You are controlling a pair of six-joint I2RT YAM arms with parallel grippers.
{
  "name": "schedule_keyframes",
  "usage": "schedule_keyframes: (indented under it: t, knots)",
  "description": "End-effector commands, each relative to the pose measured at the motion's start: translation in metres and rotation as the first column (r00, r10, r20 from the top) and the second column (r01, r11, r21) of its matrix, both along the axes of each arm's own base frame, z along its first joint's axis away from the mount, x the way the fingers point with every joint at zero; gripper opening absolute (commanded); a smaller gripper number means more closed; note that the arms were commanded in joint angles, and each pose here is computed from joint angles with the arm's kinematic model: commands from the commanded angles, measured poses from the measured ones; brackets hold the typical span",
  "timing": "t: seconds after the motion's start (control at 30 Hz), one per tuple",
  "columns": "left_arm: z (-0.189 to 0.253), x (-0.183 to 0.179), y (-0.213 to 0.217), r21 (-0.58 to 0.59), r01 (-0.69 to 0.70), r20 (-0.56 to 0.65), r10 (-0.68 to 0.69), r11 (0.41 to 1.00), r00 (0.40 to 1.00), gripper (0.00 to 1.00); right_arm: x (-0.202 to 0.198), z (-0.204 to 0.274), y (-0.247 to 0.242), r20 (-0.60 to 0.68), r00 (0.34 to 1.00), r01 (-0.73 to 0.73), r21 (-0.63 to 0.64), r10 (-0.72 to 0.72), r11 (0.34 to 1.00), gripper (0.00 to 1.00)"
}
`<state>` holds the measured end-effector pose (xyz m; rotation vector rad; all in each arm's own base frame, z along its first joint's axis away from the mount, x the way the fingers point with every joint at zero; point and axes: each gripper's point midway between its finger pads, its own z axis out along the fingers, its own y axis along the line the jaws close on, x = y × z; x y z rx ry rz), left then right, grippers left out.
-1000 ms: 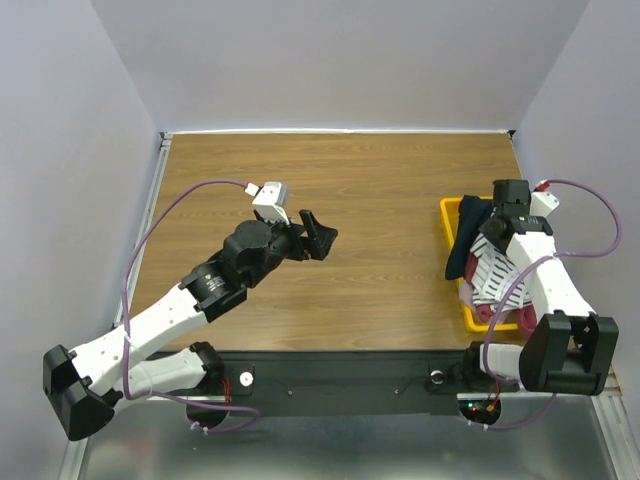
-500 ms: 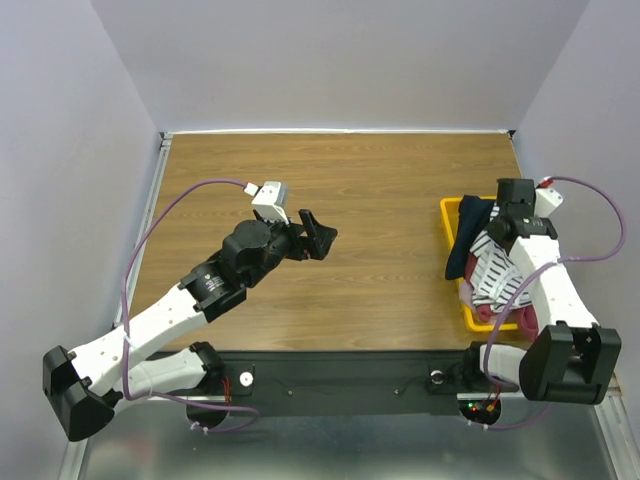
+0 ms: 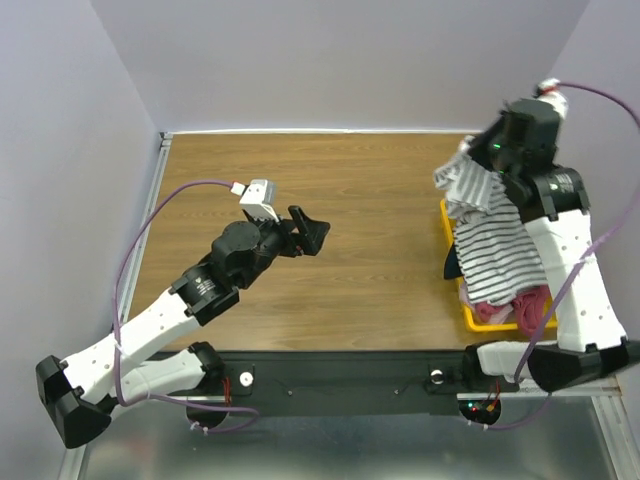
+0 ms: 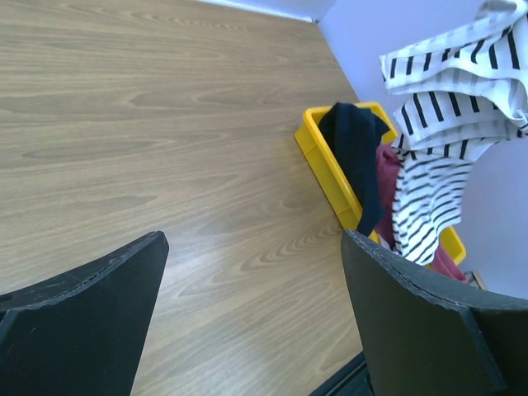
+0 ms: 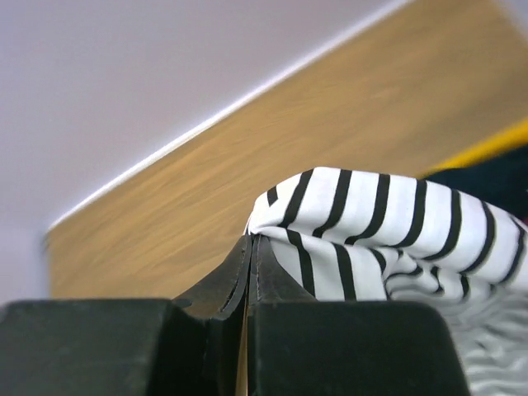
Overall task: Fold and stack the tank tops
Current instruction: Move the tank top to the center of the board, then flatten the tank top out
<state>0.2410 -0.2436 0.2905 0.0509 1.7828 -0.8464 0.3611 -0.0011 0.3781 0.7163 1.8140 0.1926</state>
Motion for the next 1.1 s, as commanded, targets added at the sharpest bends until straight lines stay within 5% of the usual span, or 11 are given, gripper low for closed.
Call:
schedule_keyframes:
  t: [0.0,0.27,0.4,0.5,0.6,0.77,0.9,1.07]
  knots:
    - [0.041,0.007,0.017,-0.081,-0.078,0.062,0.083,0.994,0.995,0.98,0.009,0.031,0.115,0.055,0.960,-0.276,0.013,0.275,0.961,0.01]
    - [0.051,0.015,0.044,-0.122,-0.206,0.033,0.212,0.971,0.977,0.98,0.030,-0.021,0.293,-0.062,0.836,-0.548,-0.033,0.545,0.836,0.01]
    - [0.039,0.015,0.055,-0.124,-0.253,0.001,0.255,0.959,0.967,0.98,0.043,-0.047,0.302,-0.110,0.827,-0.560,-0.072,0.552,0.825,0.54]
    - [0.014,0.020,0.050,-0.092,-0.265,-0.048,0.261,0.960,0.964,0.97,0.040,-0.050,0.277,-0.110,0.870,-0.492,-0.126,0.481,0.861,0.70]
    - [-0.016,0.025,0.032,-0.049,-0.224,-0.102,0.218,0.973,0.971,0.93,0.027,-0.047,0.244,-0.104,0.909,-0.417,-0.179,0.404,0.891,0.71]
    - [-0.064,0.025,0.000,-0.053,-0.138,-0.193,0.125,0.989,0.973,0.77,-0.027,-0.140,0.190,-0.269,0.911,-0.370,-0.198,0.313,0.908,0.62]
    - [-0.112,0.028,-0.007,0.009,-0.143,-0.270,0.140,0.990,0.953,0.73,-0.084,-0.218,0.166,-0.377,0.857,-0.417,-0.107,0.352,0.902,0.44]
    - [-0.152,0.028,0.010,0.046,-0.242,-0.341,0.243,0.969,0.908,0.72,-0.126,-0.289,0.153,-0.486,0.794,-0.427,-0.017,0.365,0.904,0.42]
